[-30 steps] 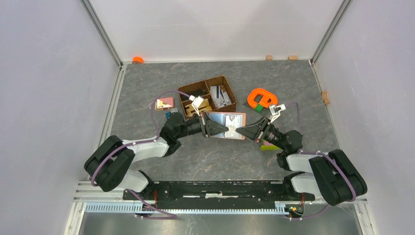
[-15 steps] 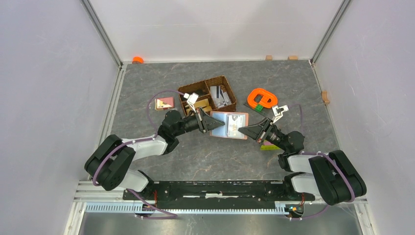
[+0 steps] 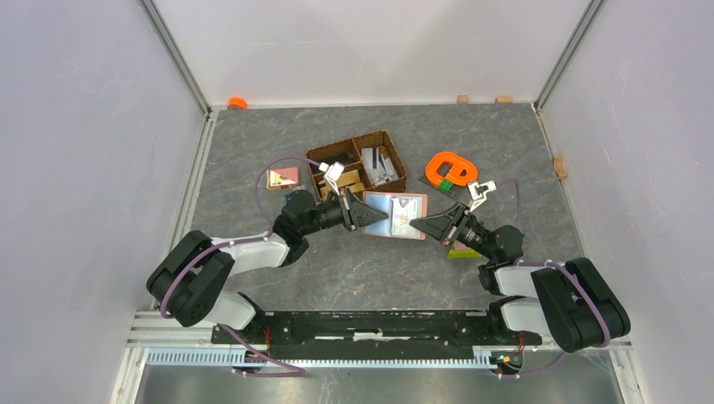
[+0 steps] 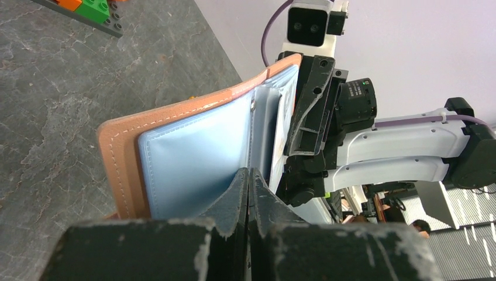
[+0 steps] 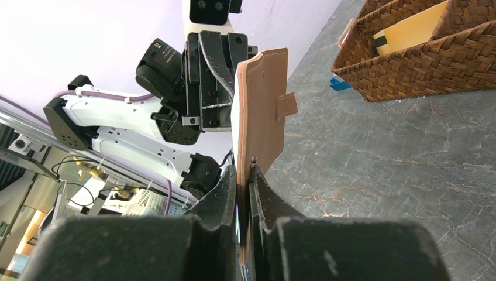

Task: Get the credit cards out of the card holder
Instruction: Remove the credit card from the card holder.

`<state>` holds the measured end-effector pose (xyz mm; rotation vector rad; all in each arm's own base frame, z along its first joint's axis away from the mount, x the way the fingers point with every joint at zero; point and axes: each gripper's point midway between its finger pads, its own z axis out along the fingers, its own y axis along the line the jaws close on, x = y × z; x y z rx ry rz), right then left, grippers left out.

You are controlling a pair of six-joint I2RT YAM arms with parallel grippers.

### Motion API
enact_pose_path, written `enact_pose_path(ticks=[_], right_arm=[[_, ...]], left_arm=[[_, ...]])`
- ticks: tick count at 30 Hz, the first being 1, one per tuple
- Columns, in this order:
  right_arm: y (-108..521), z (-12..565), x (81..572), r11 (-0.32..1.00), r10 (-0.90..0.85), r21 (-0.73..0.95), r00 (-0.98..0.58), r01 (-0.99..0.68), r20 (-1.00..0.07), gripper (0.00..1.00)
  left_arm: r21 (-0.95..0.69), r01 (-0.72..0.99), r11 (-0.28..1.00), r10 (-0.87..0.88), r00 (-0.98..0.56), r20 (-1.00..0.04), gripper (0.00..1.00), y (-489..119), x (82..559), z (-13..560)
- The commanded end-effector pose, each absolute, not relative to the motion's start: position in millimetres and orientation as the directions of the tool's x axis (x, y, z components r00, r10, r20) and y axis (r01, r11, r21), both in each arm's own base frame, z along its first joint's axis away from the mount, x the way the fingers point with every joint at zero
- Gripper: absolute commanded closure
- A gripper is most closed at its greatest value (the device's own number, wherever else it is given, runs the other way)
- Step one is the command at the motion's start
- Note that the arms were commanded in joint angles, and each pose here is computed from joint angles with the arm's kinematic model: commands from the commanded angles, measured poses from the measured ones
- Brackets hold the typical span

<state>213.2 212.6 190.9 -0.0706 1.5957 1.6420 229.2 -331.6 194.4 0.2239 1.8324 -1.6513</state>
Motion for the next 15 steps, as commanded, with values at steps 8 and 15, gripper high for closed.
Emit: enact_pose_path(ticks=[8, 15], right_arm=[[210, 219, 204, 0.104, 0.524, 0.71, -0.568, -0.697, -0.634, 0.92], [211, 217, 205, 0.107, 0.522, 0.714, -0.572, -0.692, -0.633, 0.92]], left_arm=[[-0.781, 0.62, 0.077, -0.247, -0.747, -0.617, 0.88, -349, 211, 221], [-0.76, 0.633, 0.143, -0.277, -0.712, -0.645, 0.86, -340, 214, 222]])
